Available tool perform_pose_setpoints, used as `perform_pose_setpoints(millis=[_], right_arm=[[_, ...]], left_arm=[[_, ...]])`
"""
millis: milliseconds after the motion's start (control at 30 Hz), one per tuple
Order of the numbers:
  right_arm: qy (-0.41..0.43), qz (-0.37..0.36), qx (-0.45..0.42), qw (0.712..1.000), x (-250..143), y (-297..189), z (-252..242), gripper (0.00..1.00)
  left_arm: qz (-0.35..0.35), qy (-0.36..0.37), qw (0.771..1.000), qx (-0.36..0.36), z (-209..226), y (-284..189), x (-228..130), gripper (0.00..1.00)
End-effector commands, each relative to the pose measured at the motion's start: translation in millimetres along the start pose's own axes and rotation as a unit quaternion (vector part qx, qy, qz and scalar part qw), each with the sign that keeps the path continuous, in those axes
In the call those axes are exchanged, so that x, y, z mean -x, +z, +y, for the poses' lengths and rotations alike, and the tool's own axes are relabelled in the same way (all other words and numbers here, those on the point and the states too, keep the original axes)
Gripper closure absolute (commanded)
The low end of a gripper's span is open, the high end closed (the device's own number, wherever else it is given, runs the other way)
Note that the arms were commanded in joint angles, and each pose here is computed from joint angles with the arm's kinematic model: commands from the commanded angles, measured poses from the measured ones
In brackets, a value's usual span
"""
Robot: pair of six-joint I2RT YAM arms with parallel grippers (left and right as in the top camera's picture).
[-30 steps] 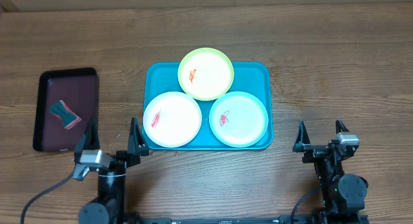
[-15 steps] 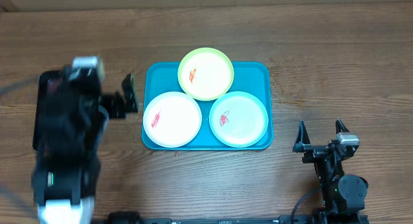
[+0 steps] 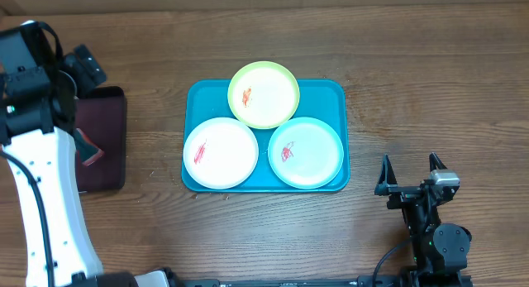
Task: Clean dirty plates on tray and stack at the side
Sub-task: 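Move the left gripper over the sponge on the maroon tray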
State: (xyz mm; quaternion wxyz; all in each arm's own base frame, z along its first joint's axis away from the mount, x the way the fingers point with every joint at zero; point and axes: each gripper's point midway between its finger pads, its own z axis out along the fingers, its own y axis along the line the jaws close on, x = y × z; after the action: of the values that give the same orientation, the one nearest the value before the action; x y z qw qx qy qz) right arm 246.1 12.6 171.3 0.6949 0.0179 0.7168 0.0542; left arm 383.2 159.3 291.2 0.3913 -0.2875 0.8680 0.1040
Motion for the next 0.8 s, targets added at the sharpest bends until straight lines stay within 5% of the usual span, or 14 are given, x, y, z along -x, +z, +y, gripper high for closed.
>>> perform_pose_setpoints(millis=[0, 200, 367, 467, 767], right_arm=[[-0.002, -0.002, 0.0, 1.0, -2, 0, 0, 0.0], [-0.002, -0.002, 0.0, 1.0, -2, 0, 0, 0.0], [-0.002, -0.002, 0.0, 1.0, -2, 0, 0, 0.0], [-0.002, -0.002, 0.0, 1.0, -2, 0, 0, 0.0], [-0.002, -0.002, 0.0, 1.0, -2, 0, 0, 0.0]], left_arm=[[0.015, -0.019, 0.998, 0.065, 32, 26, -1, 0.0], [0.086, -0.102, 0.984, 0.118, 77, 86, -33, 0.0], [0.195, -0.145, 0.967, 0.072, 81, 128, -83, 0.0], [0.236, -0.146, 0.958, 0.077, 83, 141, -107, 0.16], [0.338, -0.137, 0.926, 0.095, 84, 165, -167, 0.08]])
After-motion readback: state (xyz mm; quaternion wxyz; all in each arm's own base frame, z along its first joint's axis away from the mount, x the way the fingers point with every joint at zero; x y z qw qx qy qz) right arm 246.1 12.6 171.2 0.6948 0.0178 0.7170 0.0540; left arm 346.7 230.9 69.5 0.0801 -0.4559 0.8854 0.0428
